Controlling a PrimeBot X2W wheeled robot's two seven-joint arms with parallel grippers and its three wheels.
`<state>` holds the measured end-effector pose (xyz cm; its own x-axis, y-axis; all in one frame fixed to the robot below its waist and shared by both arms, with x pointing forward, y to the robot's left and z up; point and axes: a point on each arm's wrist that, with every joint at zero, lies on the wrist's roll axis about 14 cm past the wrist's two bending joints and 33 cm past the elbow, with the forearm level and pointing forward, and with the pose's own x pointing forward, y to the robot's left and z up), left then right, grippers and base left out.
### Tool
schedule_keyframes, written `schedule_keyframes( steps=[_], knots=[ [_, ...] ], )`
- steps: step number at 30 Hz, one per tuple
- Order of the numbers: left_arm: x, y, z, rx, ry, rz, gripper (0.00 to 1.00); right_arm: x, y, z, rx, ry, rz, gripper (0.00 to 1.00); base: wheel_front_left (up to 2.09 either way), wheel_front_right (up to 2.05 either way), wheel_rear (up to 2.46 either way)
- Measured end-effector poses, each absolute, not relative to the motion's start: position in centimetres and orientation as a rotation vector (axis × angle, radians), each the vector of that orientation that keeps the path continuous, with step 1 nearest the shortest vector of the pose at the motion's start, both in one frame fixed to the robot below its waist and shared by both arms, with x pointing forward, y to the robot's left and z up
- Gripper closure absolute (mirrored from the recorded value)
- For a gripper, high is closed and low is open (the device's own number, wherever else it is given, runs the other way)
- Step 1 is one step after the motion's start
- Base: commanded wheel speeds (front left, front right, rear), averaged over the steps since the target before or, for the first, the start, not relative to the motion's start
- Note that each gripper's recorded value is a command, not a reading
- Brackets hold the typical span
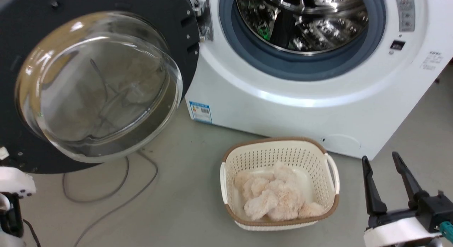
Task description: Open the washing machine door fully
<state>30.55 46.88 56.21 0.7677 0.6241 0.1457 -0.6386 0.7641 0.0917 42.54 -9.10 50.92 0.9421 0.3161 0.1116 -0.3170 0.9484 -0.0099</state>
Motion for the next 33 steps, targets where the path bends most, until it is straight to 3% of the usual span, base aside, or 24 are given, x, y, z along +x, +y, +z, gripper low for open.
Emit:
schedule_keyframes(
  steps=[18, 19, 20, 21, 33],
  knots=[
    [29.0, 36.3, 58.2, 0.133, -0.273, 0.475, 1.00, 39.2, -11.5, 54.1, 0.005, -0.187, 0.266, 0.00, 0.00, 0.00, 0.00],
    [29.1, 35.8, 58.2, 0.130, -0.278, 0.465, 0.91, 39.1, -11.7, 54.2, 0.004, -0.190, 0.261, 0.00, 0.00, 0.00, 0.00],
    [29.1, 35.3, 58.1, 0.124, -0.281, 0.453, 0.56, 39.0, -11.9, 54.3, 0.004, -0.193, 0.255, 0.00, 0.00, 0.00, 0.00],
    [29.2, 34.8, 58.1, 0.118, -0.282, 0.441, 0.00, 38.9, -12.1, 54.5, 0.005, -0.197, 0.248, 0.00, 0.00, 0.00, 0.00],
    [30.9, 28.4, 57.3, 0.084, -0.283, 0.279, 0.00, 37.1, -15.6, 55.4, -0.004, -0.227, 0.149, 0.00, 0.00, 0.00, 0.00]
  ],
)
